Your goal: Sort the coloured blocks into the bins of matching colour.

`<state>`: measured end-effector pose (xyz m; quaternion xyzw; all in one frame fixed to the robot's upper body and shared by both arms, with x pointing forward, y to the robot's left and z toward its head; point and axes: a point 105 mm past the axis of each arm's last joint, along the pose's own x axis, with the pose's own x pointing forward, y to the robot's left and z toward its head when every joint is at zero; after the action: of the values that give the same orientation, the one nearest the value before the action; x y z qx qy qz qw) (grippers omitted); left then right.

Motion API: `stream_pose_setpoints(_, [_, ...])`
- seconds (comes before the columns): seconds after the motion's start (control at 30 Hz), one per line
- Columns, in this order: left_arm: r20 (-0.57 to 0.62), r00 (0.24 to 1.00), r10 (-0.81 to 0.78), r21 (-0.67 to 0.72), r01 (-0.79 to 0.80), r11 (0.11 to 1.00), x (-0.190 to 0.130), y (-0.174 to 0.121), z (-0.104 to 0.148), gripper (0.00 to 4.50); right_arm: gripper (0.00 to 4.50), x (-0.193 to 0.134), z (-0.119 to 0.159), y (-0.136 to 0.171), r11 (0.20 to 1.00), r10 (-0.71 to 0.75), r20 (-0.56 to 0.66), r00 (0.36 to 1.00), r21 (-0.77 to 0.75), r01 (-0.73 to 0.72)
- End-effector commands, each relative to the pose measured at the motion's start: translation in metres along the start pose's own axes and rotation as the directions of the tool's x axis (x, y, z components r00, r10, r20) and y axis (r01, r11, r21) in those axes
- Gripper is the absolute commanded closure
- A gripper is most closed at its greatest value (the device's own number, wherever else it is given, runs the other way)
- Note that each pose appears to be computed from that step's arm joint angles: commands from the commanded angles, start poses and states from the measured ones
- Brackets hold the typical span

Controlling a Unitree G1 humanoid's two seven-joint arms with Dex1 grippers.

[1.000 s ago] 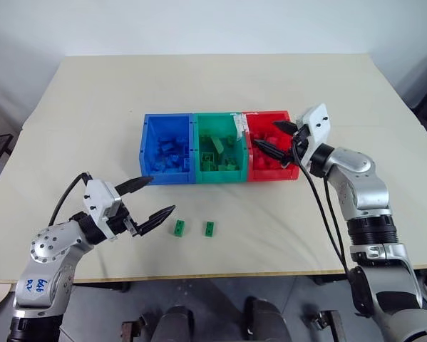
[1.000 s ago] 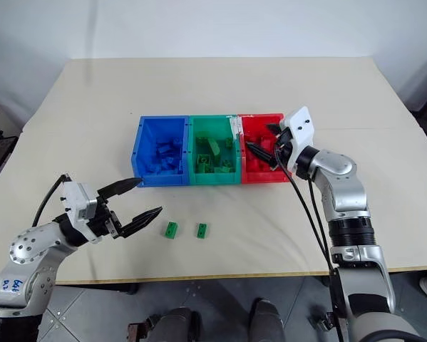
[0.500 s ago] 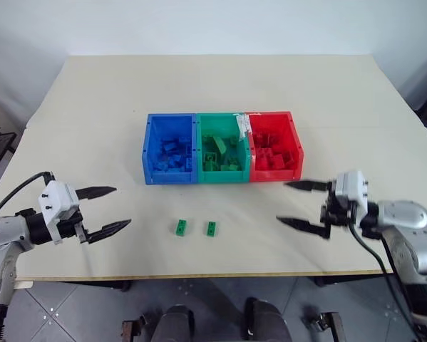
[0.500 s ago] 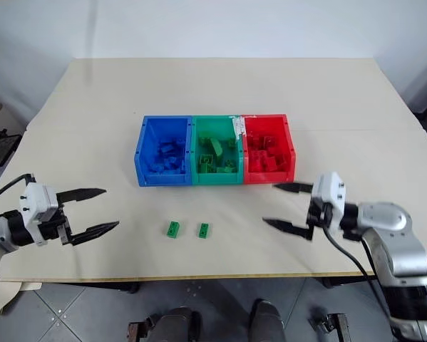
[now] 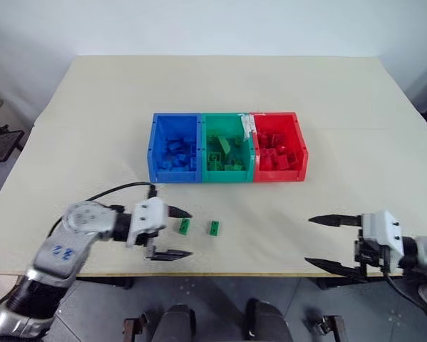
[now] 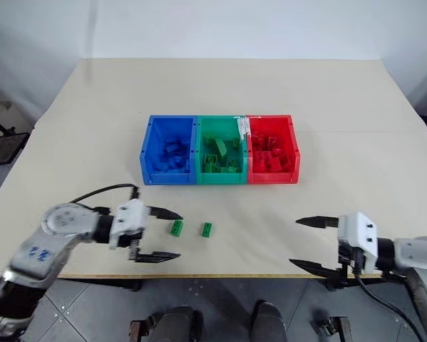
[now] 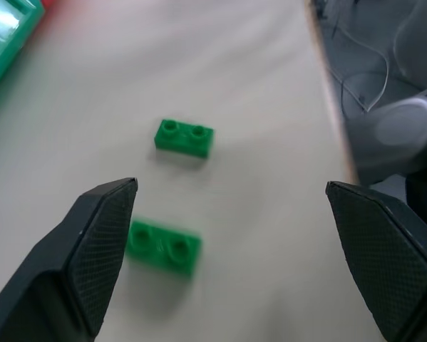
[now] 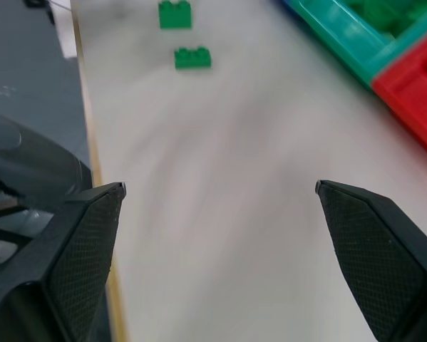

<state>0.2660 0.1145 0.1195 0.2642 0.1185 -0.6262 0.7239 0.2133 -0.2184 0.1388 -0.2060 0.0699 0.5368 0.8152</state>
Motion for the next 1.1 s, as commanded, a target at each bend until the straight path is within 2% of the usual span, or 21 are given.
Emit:
stream_pose_setpoints(0.03, [-0.077, 0.997, 0.013, 0.031, -0.01, 0.999, 0.021, 0.008, 0.005, 0.0, 0.03, -0.004, 0.014, 0.006, 0.999, -0.026, 0.017, 1.0, -0.041, 0.026])
stream_pose_setpoints(0.23, [-0.101, 0.995, 0.007, 0.064, -0.001, 0.998, 0.044, 0.021, 0.011, 0.0, 0.03, 0.003, 0.02, 0.016, 0.998, -0.049, 0.027, 0.998, -0.033, 0.05])
stream_pose_setpoints(0.33, [-0.15, 0.988, -0.022, 0.062, 0.031, 0.998, 0.047, 0.02, 0.004, 0.0, 0.03, 0.004, 0.022, 0.018, 0.998, -0.059, 0.026, 0.998, -0.032, 0.06])
stream_pose_setpoints(0.43, [-0.209, 0.977, -0.041, 0.074, 0.058, 0.996, 0.045, 0.018, -0.004, 0.61, 0.0, 0.004, 0.023, 0.019, 0.997, -0.068, 0.021, 0.997, -0.032, 0.068])
stream_pose_setpoints(0.7, [-0.149, 0.989, -0.017, 0.072, 0.028, 0.997, 0.057, 0.018, 0.002, 3.02, 0.0, 0.005, 0.023, 0.016, 0.996, -0.087, 0.024, 0.996, -0.034, 0.088])
stream_pose_setpoints(0.8, [-0.122, 0.992, 0.017, 0.079, -0.008, 0.997, 0.055, 0.022, 0.007, 3.06, 0.0, 0.005, 0.023, 0.017, 0.995, -0.1, 0.031, 0.995, -0.024, 0.1])
stream_pose_setpoints(0.97, [0.027, 0.982, 0.186, 0.104, -0.188, 0.977, 0.045, 0.053, 0.038, 3.06, 0.0, 0.006, 0.034, 0.007, 0.975, -0.223, 0.12, 0.968, 0.034, 0.22])
stream_pose_setpoints(1.03, [0.191, 0.928, 0.319, 0.074, -0.338, 0.938, 0.04, 0.078, 0.07, 3.06, 0.0, 0.004, 0.041, -0.005, 0.943, -0.332, 0.174, 0.927, 0.063, 0.326])
stream_pose_setpoints(1.1, [0.297, 0.859, 0.416, 0.02, -0.441, 0.897, 0.034, 0.097, 0.09, 3.06, 0.0, 0.0, 0.046, -0.016, 0.908, -0.418, 0.209, 0.884, 0.069, 0.413])
